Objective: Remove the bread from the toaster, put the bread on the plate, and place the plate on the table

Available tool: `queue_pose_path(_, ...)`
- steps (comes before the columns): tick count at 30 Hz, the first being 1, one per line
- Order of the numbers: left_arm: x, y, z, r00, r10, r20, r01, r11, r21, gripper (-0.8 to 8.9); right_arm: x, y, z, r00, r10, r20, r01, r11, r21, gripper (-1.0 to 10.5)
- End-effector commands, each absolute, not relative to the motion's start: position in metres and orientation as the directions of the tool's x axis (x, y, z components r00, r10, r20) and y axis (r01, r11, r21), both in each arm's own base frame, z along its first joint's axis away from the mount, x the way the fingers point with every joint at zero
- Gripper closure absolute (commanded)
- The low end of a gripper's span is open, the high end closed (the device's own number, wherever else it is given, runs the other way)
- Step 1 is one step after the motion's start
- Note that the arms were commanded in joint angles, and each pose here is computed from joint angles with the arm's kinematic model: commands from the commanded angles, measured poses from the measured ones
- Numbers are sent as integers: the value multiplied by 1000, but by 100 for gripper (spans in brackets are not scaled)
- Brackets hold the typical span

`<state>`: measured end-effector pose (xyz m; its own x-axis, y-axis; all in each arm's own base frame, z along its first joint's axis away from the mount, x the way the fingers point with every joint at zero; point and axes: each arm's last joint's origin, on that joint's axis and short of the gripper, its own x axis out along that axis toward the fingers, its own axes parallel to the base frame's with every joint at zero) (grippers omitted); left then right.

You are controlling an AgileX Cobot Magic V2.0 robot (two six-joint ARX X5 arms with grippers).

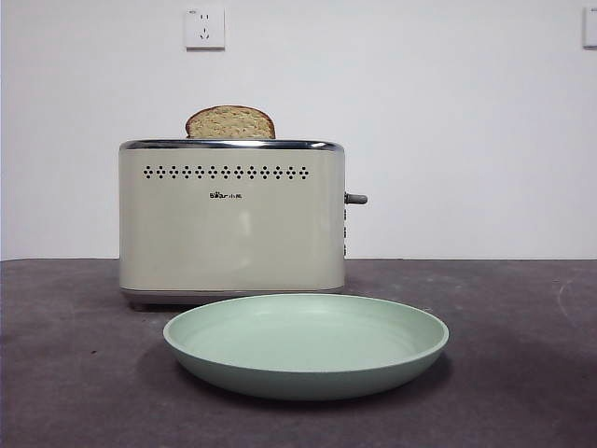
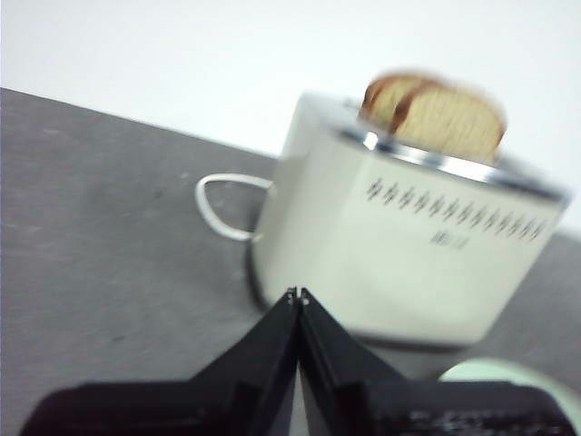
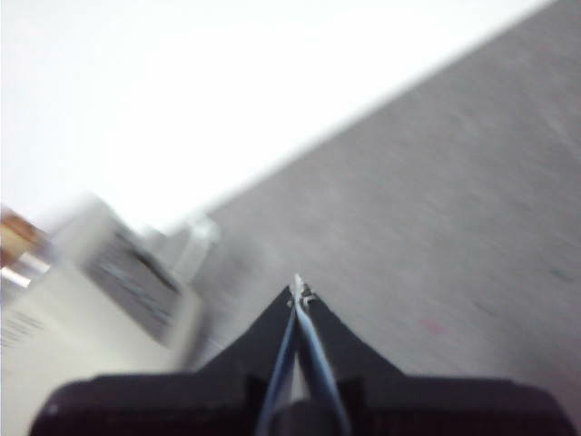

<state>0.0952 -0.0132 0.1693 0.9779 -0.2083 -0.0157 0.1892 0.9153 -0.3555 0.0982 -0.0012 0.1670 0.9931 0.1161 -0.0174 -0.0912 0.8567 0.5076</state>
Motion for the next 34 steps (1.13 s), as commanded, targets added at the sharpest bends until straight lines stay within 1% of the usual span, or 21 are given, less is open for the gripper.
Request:
queue_pose_path(1,90,-13,190,970,-240,32,230,874,-429,819,95,0,190,987,146,67,-157,801,578,958)
queue_pose_path(4,83,-13,216,963,-267,28,253,868,-428,819,91,1,218,982,167,84,-185,809,557,958)
queue_pose_path(7,78,-13,245,963,-268,22,251,871,-423,819,91,3,250,967,235,97,-253,846,469,958)
queue_pose_path(8,77,-13,257,963,-269,19,253,877,-409,819,93,3,263,961,260,90,-273,857,437,958)
queue_pose_path(11,79,-14,285,954,-299,0,280,895,-348,819,100,5,294,945,323,55,-319,867,383,957)
queue_pose_path(15,91,-17,318,933,-354,-65,319,897,-306,818,116,7,332,903,431,-4,-404,849,340,946)
queue_pose_path(17,100,-19,333,907,-408,-104,365,885,-289,816,125,8,349,871,491,-23,-459,829,321,946)
queue_pose_path(21,119,-24,357,848,-498,-180,434,849,-302,806,143,9,375,830,556,-36,-518,794,318,923)
queue_pose_path(22,123,-25,362,832,-520,-196,451,838,-308,788,147,9,379,823,567,-37,-527,787,320,886)
queue_pose_path(25,139,-29,375,772,-588,-242,513,801,-308,614,159,9,392,804,594,-36,-553,768,322,739)
queue_pose_path(27,150,-31,381,756,-592,-281,511,801,-312,524,166,9,398,796,604,-37,-562,761,324,697)
queue_pose_path(30,165,-32,389,735,-595,-325,520,802,-295,516,173,9,404,793,608,-41,-564,758,327,690)
queue_pose_path(34,188,-35,398,715,-609,-343,552,793,-258,516,179,12,406,775,629,-57,-577,742,340,688)
